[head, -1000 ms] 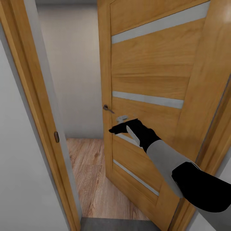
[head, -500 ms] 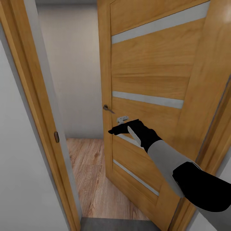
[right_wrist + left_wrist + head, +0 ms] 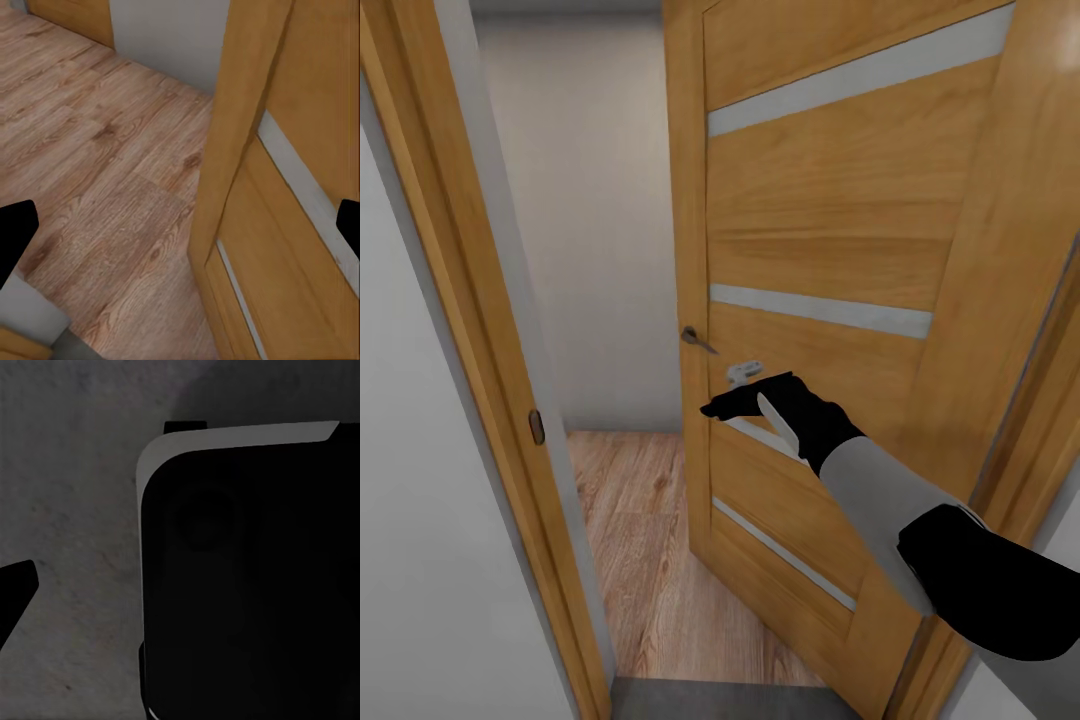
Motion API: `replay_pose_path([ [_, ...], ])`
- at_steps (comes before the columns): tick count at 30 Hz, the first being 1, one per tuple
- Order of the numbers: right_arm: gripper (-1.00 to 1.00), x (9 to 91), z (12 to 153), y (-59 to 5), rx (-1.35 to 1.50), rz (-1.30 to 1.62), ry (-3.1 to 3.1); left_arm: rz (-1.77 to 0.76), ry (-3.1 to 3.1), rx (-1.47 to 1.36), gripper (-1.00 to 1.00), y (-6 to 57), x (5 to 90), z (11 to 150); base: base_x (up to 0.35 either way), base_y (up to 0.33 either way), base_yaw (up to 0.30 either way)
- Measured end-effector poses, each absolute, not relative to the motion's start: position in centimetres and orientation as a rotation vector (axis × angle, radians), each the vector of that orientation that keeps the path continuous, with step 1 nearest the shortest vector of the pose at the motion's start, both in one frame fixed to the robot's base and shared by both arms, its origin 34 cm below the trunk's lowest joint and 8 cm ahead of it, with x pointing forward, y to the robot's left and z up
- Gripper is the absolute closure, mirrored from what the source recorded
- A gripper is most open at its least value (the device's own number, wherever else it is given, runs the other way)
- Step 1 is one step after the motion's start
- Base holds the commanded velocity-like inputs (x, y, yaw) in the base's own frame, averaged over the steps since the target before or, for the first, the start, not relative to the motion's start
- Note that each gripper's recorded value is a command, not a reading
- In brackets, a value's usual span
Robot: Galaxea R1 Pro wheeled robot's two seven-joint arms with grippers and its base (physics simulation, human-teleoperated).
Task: Move the two storage containers from the living room to the garage. In the garage, place one container on the floor and stack the other container on top of it (either order is fine).
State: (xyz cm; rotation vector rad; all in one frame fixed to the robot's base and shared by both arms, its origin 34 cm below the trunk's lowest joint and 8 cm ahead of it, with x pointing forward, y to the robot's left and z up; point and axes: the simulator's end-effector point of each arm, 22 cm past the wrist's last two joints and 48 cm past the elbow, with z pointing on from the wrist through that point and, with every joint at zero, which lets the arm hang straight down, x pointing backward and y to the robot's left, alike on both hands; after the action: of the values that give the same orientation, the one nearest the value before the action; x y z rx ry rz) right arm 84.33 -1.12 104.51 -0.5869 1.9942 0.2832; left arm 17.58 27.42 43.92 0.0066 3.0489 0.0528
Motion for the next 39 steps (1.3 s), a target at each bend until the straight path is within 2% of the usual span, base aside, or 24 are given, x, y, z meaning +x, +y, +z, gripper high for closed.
replay_pose_path([
  [21, -1.00, 84.7, 103.9, -2.1, -0.557, 0.233, 2.004, 0.054, 3.048, 0.006, -1.00, 27.5, 17.6, 43.9, 0.001, 0.000, 0.000],
  [27, -1.00, 84.9, 104.1, -2.3, -0.552, 0.210, 1.998, 0.047, 3.047, 0.001, -1.00, 27.6, 17.6, 43.9, 0.216, 0.000, 0.000],
  [31, -1.00, 85.7, 104.4, -3.8, -0.496, 0.112, 1.992, 0.043, 3.047, 0.003, -1.00, 27.6, 17.6, 43.9, 0.252, 0.000, 0.000],
  [39, -1.00, 87.0, 105.1, -7.4, -0.387, -0.078, 1.980, 0.041, 3.048, 0.011, -1.00, 27.4, 17.6, 43.9, 0.032, 0.000, 0.000],
])
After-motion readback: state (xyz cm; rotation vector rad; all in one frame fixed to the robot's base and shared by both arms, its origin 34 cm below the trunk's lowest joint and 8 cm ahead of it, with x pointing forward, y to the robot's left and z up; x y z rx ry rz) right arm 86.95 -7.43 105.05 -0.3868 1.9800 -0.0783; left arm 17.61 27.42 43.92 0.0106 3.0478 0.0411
